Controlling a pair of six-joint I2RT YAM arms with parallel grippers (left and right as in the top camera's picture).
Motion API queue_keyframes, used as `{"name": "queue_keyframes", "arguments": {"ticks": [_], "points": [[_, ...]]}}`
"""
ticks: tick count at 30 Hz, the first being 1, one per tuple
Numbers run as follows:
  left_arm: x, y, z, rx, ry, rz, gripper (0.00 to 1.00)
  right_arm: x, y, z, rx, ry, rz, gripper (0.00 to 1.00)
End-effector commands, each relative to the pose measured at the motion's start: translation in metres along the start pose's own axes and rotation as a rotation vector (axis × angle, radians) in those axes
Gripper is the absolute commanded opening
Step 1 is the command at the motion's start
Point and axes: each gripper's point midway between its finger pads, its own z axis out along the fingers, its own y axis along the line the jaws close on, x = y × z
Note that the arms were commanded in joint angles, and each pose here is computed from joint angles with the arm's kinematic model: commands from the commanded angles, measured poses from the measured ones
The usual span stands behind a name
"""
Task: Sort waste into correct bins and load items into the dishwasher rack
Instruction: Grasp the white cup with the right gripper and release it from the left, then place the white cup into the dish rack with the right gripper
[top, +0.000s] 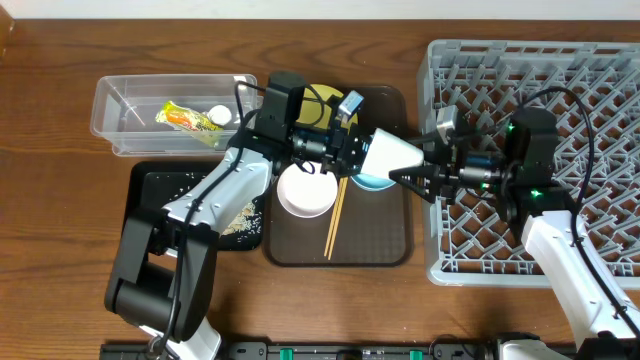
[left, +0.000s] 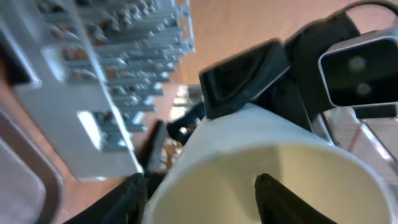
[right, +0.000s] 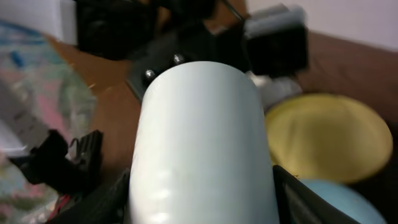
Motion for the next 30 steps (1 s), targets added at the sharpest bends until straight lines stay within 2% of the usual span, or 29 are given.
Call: {"name": "queue_keyframes", "arguments": {"ticks": [1, 3, 9, 14, 19, 23, 30], "points": [[-0.026, 0.019, -0.012, -0.113, -0.140, 0.050, 0.63, 0.007, -0.038, -0.003, 0.222, 0.041, 0.076, 0.09], [-0.039, 0.030, -0.021, -0.182, -0.208, 0.094, 0.66, 0.009, -0.047, -0.011, 0.288, 0.047, 0.094, 0.01], [-0.058, 0.067, -0.063, -0.472, -0.374, 0.163, 0.73, -0.004, -0.060, -0.051, 0.495, 0.059, 0.166, 0.01], [-0.041, 0.083, -0.105, -0.760, -0.420, 0.157, 0.80, -0.012, -0.066, -0.104, 0.765, 0.134, 0.266, 0.01], [-0.009, 0.079, -0.150, -1.029, -0.476, 0.094, 0.86, -0.009, -0.060, -0.157, 1.015, 0.253, 0.403, 0.01], [0.008, 0.065, -0.172, -1.135, -0.517, 0.083, 0.87, 0.005, -0.051, -0.190, 1.161, 0.371, 0.498, 0.01], [0.010, 0.050, -0.177, -1.134, -0.552, 0.115, 0.87, 0.049, -0.058, -0.229, 1.308, 0.578, 0.686, 0.01]]}}
